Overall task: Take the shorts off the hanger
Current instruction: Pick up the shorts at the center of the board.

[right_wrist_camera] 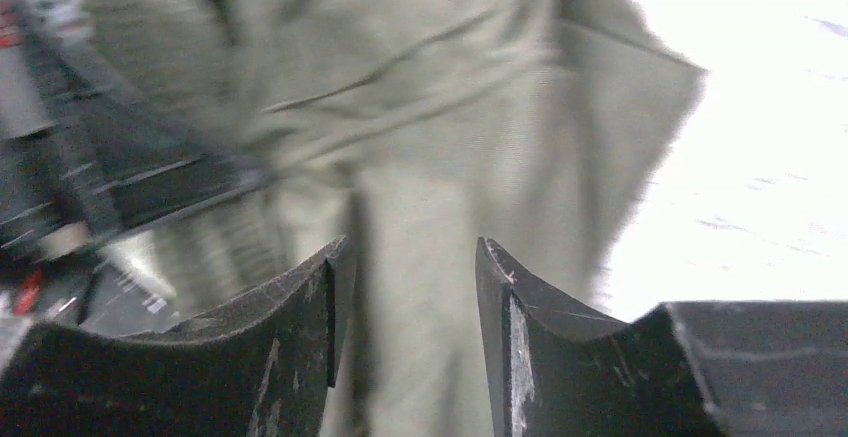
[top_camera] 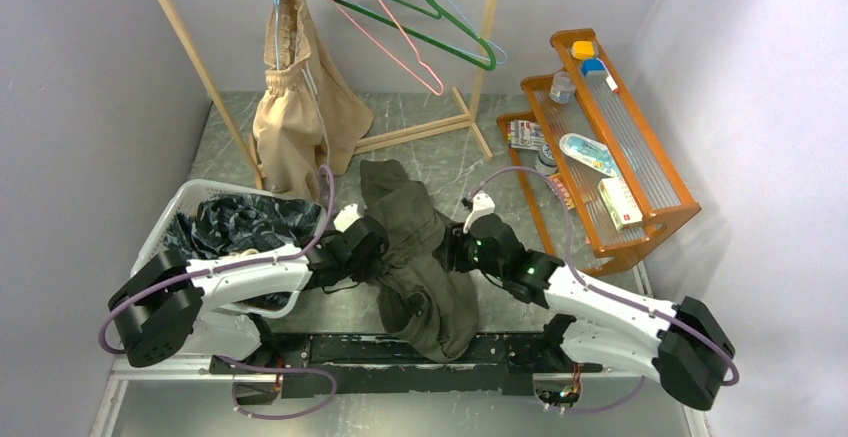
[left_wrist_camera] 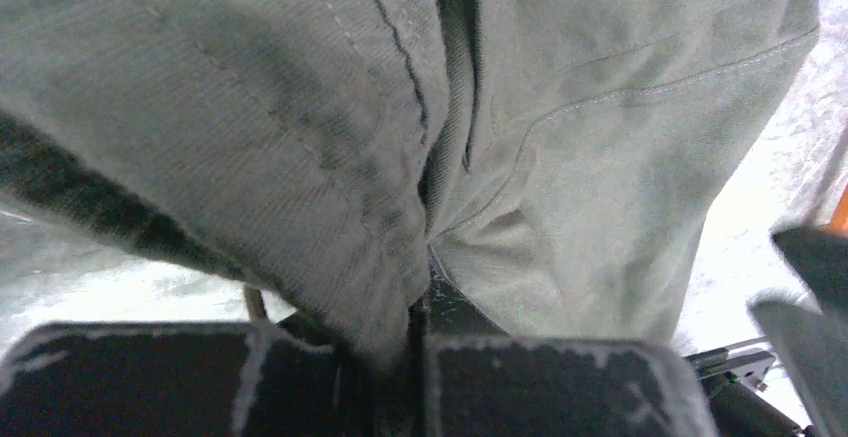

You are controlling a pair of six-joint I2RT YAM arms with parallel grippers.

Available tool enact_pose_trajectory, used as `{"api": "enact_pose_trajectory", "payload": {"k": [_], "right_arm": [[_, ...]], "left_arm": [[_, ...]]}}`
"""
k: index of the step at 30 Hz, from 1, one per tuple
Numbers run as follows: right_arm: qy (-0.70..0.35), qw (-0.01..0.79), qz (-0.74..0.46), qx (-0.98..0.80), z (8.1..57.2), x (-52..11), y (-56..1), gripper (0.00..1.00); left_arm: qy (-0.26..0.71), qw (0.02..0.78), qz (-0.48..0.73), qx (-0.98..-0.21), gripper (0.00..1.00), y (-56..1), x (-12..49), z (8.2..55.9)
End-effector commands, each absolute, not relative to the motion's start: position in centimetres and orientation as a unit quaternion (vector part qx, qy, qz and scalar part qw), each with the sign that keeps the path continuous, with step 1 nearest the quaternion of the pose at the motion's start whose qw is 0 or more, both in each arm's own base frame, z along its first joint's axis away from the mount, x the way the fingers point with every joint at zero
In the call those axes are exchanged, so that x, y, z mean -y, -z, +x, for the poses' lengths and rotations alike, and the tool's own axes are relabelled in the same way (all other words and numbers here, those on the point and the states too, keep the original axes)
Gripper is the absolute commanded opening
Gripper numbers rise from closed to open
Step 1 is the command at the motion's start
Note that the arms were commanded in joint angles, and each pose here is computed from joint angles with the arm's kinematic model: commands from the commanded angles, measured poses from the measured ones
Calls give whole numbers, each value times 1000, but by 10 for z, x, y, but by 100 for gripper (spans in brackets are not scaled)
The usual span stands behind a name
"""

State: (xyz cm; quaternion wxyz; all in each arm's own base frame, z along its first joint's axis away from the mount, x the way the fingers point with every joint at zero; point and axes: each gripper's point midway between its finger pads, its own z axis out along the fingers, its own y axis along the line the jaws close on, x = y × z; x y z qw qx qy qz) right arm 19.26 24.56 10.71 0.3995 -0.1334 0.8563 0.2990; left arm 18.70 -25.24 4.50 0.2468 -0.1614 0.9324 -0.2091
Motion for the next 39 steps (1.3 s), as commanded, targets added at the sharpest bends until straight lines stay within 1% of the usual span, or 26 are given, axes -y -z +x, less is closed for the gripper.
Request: {"api": "enact_pose_trajectory", "payload": {"k": [1,4,7,10,12,13,15,16,17,19,20,22,23,25,29,31,34,36,39], "right_arm": [[-139,395,-48,-907,233,-192,-74,53],[-143,361,-52,-920,246,-199,-59,61],[-139,354,-36,-924,260,-200,-54,68],[-182,352,-71,-916,265,-218,-56,70],[-212,337,-94,-913,262,-232,-56,66],[-227,327,-105,-911,258,-237,-54,61],[-269,304,-131,-905,244,-250,-48,48],[-291,293,-138,-900,236,-255,-46,40],[-316,276,-143,-896,226,-260,-43,31],[-360,249,-144,-887,206,-267,-38,18],[-384,236,-144,-881,196,-270,-36,12],[-429,211,-141,-867,174,-274,-36,4],[-449,201,-139,-859,164,-276,-38,2],[-485,188,-142,-842,142,-280,-42,1],[-507,194,-127,-830,124,-276,-47,5],[-492,201,-116,-839,124,-270,-41,7],[-466,213,-100,-853,133,-265,-36,10],[-456,226,-79,-857,139,-262,-36,12],[-451,244,-47,-858,148,-258,-37,16]], "left_arm": [[173,284,-140,-933,7,-60,238,195],[180,289,-133,-931,7,-65,240,196],[187,287,-128,-931,7,-67,243,196],[191,283,-125,-932,7,-67,245,195],[194,283,-124,-931,7,-67,247,195],[198,283,-123,-930,7,-69,248,195],[211,290,-123,-925,9,-74,252,198],[220,294,-122,-922,11,-78,255,199],[232,299,-121,-918,13,-83,259,201],[253,308,-120,-909,19,-92,266,205],[261,311,-121,-906,23,-95,269,207],[271,315,-127,-901,31,-100,273,213],[275,315,-130,-899,33,-102,275,216],[289,316,-133,-894,41,-107,280,223],[327,314,-114,-884,50,-112,300,235],[342,305,-89,-884,55,-114,315,237],[357,286,-49,-888,61,-111,337,235],[363,268,-23,-892,64,-105,347,230],[358,235,10,-904,65,-87,354,219]]}}
